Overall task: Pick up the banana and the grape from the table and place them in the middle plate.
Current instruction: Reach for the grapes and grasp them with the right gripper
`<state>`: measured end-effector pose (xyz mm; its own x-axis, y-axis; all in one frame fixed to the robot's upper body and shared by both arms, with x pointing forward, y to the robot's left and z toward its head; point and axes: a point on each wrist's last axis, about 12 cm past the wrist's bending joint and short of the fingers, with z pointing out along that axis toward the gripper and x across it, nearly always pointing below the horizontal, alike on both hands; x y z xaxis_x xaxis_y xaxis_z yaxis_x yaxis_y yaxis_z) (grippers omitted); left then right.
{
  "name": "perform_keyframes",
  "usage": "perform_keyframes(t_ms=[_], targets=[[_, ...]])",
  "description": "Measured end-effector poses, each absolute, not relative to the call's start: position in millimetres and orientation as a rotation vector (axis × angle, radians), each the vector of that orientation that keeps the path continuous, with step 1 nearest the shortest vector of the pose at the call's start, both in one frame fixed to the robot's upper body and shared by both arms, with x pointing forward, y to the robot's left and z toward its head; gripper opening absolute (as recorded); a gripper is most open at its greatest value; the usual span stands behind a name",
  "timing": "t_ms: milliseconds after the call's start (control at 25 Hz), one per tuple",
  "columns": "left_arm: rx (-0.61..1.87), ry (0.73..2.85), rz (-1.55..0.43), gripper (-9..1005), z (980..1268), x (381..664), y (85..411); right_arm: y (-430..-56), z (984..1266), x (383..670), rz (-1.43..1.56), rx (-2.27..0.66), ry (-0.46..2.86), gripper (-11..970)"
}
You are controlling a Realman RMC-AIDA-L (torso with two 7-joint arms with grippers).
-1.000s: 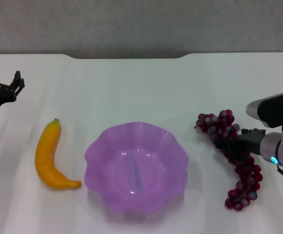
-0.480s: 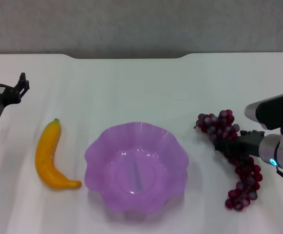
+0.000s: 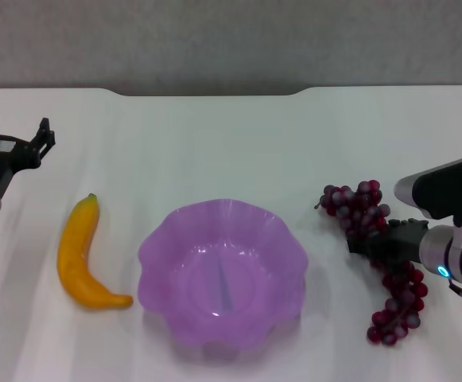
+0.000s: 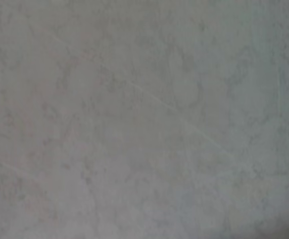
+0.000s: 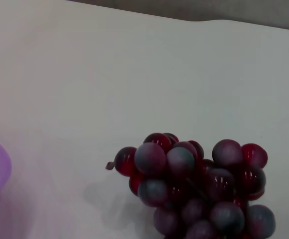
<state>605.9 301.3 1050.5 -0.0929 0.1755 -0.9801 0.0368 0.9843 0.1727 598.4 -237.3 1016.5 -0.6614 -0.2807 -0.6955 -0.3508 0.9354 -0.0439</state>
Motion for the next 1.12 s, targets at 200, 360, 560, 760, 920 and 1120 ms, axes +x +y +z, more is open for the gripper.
perform_keyframes(t_ms=[200, 360, 560, 760, 920, 1120], targets=[[0.162, 1.663, 0.117, 878, 1050.6, 606.1, 301.3, -237.2, 1016.4, 598.3, 0.121, -0.445, 2.332, 869], [0.162, 1.663, 0.117, 878, 1050.6, 606.1, 301.3, -237.3, 1016.5, 598.5, 0.119, -0.443, 2.331, 815], [0.162, 1.663, 0.117, 878, 1050.6, 606.1, 301.3, -238.8, 1016.5, 599.0, 0.113, -0.435, 2.327, 770], [0.164, 1.662, 0.116, 878, 1050.6, 606.1, 301.1, -241.6, 1015.5, 598.8, 0.100, -0.430, 2.324, 736], [0.164, 1.661, 0.115, 878, 1050.8, 606.3, 300.9, -242.6, 1015.1, 598.8, 0.094, -0.435, 2.325, 713], [0.164, 1.661, 0.115, 878, 1050.8, 606.3, 300.8, -242.5, 1014.6, 598.4, 0.089, -0.446, 2.324, 686]])
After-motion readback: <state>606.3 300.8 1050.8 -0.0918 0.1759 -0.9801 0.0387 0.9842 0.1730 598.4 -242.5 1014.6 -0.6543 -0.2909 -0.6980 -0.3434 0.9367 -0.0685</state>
